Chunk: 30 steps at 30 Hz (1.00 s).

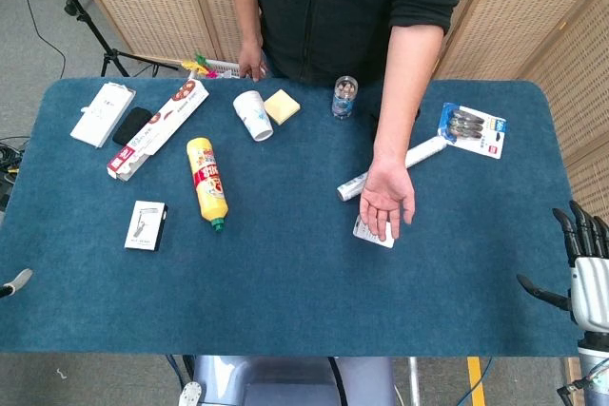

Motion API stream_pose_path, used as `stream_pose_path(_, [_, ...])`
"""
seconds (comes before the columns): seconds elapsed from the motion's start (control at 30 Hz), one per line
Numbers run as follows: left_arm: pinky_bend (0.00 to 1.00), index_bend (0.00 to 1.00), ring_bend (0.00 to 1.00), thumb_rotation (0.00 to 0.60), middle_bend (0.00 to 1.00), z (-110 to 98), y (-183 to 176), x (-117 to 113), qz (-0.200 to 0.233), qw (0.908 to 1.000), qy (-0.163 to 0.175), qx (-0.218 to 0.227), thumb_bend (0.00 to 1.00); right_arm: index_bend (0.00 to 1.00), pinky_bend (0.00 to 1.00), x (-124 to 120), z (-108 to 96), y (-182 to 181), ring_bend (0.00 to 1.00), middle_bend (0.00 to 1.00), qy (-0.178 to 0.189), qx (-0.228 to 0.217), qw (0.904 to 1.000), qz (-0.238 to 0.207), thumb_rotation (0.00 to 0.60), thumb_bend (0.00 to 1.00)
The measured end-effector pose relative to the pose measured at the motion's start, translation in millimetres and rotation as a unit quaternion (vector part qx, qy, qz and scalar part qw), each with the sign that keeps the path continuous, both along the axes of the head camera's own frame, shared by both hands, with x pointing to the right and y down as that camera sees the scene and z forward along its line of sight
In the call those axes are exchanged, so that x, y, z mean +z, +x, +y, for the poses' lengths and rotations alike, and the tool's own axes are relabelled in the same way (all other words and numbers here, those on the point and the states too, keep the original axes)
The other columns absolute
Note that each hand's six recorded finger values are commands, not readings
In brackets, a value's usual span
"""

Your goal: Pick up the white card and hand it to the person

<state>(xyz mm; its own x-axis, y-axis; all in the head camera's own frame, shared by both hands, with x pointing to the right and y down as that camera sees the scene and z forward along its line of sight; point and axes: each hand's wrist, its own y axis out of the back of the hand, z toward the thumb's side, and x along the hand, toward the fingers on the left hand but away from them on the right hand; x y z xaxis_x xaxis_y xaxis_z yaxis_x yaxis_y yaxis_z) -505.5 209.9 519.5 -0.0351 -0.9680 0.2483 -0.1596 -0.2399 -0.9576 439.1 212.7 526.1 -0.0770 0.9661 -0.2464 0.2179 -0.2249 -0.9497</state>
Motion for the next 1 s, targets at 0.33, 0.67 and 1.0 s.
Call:
stream_pose_path(0.33, [0.03, 0.00, 0.00, 0.600, 0.00, -0.1, -2.5, 0.6, 0.000, 1.0000, -0.004, -0.006, 0.00, 0.21, 0.00, 17.5, -0.9, -3.2, 0.00, 0.00, -0.028, 0.004, 0.9996, -0.003, 0.600, 0.00])
stream_pose_path(0.67, [0.03, 0.00, 0.00, 0.600, 0.00, -2.9, -3.6, 4.8, -0.004, 0.9999, -0.012, -0.008, 0.00, 0.28, 0.00, 75.1, -13.8, -32.8, 0.00, 0.00, -0.114, -0.001, 0.9929, -0.035, 0.600, 0.00])
stream_pose_path(1.0, [0.03, 0.00, 0.00, 0.600, 0.00, -8.5, -11.8, 11.2, -0.004, 0.9994, -0.026, -0.024, 0.00, 0.28, 0.00, 149.2, -34.3, -92.7, 0.00, 0.00, -0.171, -0.007, 0.9838, -0.052, 0.600, 0.00])
